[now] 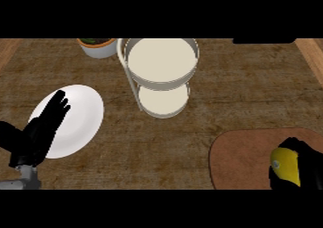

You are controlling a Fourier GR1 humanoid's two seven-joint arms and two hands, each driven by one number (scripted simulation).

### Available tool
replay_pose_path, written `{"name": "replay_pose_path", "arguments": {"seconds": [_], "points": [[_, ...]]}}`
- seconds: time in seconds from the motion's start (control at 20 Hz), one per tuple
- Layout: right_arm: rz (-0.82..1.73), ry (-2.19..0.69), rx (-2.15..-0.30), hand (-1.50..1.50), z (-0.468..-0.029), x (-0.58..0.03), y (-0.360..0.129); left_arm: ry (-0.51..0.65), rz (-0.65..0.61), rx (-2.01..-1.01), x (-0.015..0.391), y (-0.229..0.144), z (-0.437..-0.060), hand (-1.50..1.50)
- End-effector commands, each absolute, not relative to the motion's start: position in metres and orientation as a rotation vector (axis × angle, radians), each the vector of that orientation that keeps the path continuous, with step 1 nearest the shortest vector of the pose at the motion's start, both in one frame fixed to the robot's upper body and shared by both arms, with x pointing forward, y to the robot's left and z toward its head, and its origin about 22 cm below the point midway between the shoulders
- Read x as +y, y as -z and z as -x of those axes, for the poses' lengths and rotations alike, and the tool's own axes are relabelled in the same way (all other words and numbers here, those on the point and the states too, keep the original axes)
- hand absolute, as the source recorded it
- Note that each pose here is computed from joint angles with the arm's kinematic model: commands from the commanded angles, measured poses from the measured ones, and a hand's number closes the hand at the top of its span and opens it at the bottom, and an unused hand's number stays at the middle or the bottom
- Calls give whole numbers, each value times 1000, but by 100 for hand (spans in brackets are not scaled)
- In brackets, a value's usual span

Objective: Pick the lemon from the cutting board and place it in the tiered basket

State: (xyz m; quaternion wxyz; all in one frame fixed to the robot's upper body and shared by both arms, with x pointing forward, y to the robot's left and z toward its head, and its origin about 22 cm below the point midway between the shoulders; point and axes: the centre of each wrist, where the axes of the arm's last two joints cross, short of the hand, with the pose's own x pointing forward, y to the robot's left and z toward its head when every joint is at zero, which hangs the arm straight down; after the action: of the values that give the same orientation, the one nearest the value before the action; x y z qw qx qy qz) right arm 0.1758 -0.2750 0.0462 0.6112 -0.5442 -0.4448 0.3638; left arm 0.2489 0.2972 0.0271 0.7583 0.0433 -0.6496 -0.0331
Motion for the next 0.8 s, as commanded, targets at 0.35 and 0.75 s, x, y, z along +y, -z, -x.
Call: {"name": "replay_pose_path", "arguments": {"seconds": [0.35, 0.75], "points": [[1191, -441, -1590, 150, -152, -224, -139, 100, -93, -1425, 295, -46, -251, 0], [1087, -536, -1607, 150, -158, -171, -205, 90, -65, -1426, 288, -28, -256, 0]]}}
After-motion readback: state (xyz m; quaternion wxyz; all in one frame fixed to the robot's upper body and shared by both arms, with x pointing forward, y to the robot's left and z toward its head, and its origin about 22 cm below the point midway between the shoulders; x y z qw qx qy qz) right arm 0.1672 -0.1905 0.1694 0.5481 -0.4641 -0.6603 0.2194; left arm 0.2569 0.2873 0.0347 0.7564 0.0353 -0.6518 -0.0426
